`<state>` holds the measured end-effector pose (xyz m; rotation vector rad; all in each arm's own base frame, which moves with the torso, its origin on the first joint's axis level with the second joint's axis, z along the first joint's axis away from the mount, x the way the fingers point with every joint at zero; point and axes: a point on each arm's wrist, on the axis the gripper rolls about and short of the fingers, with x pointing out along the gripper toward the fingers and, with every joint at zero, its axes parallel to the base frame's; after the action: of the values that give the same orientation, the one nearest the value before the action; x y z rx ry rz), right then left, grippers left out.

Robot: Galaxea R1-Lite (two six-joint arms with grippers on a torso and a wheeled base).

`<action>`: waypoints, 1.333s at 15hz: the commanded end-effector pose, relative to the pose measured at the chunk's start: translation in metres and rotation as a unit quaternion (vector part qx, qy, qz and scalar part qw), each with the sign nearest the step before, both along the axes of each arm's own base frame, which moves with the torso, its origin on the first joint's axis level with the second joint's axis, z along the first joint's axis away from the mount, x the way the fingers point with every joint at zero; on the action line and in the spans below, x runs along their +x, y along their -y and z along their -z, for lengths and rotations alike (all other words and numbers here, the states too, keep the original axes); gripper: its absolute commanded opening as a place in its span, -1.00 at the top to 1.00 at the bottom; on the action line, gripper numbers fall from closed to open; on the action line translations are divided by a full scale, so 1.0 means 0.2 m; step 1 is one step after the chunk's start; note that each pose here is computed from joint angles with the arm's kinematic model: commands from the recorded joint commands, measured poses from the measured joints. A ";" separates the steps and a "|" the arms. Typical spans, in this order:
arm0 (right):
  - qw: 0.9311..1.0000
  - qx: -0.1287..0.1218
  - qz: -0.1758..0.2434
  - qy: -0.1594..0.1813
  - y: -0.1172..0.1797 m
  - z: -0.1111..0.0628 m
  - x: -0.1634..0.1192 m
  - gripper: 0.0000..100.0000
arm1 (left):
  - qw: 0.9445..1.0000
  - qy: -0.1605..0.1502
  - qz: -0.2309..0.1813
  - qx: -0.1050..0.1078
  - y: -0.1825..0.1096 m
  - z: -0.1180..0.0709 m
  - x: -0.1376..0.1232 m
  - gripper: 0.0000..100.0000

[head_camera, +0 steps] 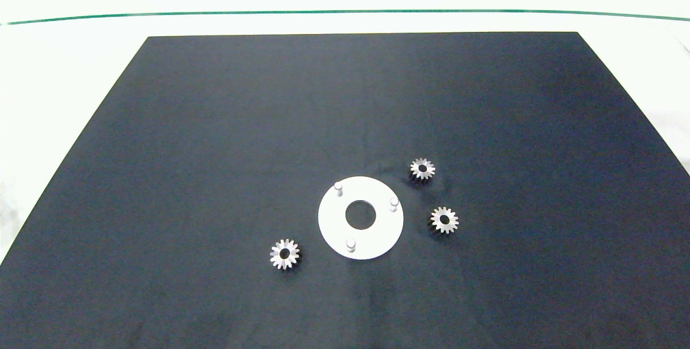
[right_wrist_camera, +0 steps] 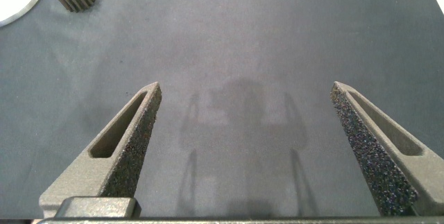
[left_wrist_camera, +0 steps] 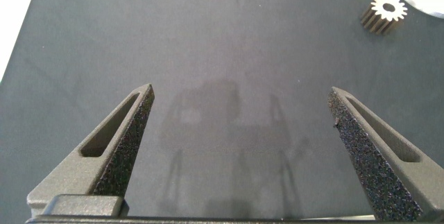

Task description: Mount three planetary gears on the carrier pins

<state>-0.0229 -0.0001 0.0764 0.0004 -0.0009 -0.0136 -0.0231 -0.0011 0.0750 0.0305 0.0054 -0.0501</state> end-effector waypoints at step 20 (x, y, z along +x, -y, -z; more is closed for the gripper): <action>1.000 -0.006 0.002 -0.004 0.00 -0.04 0.00 -1.00 | 1.000 -0.015 0.007 0.021 0.00 -0.02 0.01 -1.00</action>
<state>-0.0233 -0.0002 0.0795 -0.0104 0.0039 -0.0185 -0.0215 -0.0013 0.0775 0.0635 0.0312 -0.0630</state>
